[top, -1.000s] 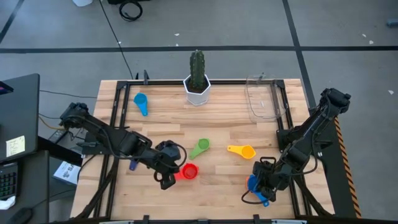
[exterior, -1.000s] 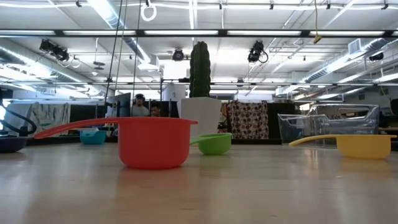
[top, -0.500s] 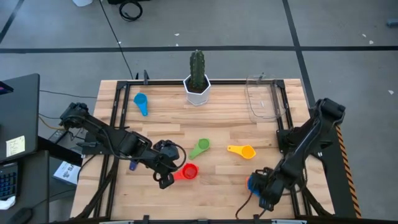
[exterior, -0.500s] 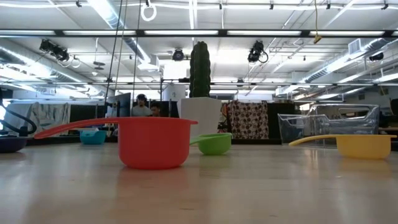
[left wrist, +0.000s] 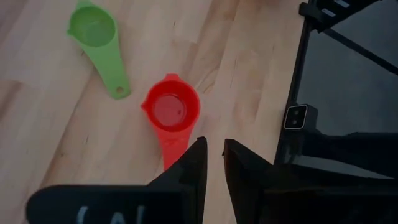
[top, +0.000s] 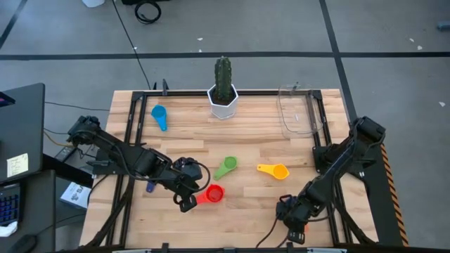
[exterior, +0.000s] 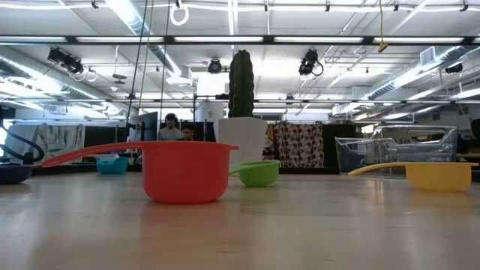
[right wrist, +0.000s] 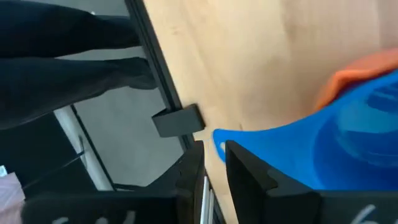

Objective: Nest measuring cups in basket
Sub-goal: Adjust the stacked measuring cups

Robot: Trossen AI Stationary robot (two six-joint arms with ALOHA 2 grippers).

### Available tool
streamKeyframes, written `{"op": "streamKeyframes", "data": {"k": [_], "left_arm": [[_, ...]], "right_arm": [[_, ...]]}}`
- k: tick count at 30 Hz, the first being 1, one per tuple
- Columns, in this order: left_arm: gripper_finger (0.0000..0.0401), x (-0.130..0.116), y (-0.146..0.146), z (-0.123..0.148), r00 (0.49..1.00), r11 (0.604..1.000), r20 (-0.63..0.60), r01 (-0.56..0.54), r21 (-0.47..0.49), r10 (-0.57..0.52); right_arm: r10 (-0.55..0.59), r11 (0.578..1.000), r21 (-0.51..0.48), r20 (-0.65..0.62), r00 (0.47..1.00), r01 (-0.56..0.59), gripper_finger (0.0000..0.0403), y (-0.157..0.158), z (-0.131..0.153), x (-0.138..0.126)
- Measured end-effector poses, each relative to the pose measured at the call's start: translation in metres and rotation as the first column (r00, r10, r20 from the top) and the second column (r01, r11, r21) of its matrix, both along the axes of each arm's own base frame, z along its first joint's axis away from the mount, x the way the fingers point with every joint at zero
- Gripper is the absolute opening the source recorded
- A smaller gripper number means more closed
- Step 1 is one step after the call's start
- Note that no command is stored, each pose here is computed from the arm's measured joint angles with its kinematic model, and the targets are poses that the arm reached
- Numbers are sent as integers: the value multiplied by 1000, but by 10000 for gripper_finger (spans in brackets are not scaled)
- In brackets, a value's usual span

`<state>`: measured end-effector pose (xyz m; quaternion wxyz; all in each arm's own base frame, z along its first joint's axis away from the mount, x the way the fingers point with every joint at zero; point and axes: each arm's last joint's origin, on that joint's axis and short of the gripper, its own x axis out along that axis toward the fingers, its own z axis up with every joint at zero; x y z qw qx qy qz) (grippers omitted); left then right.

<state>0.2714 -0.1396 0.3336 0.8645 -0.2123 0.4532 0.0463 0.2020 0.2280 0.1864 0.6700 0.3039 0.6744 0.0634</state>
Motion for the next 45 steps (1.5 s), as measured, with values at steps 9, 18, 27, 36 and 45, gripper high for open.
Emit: {"op": "streamKeyframes", "data": {"k": [9, 18, 27, 36, 45], "left_arm": [[59, 0, 0, 0, 1000, 1000, 0, -1, 1, 1], [59, 0, 0, 0, 1000, 1000, 1, -2, 3, 2], [59, 1, 0, 0, 1000, 1000, 7, -6, -1, 6], [59, 1, 0, 0, 1000, 1000, 11, -10, 4, 10], [59, 1, 0, 0, 1000, 1000, 11, -11, 4, 11]], "right_arm": [[-77, 997, -26, -165, 983, 73, 44, -11, -2, -2], [-49, 998, -54, -315, 948, 34, 5, -12, 6, -27], [-266, 914, -382, -311, 913, 136, 3, -34, 0, -46], [-273, 905, -396, -258, 927, 156, 2, -45, -19, -44], [-320, 920, -276, -112, 941, 280, 1, -46, -29, -23]]}}
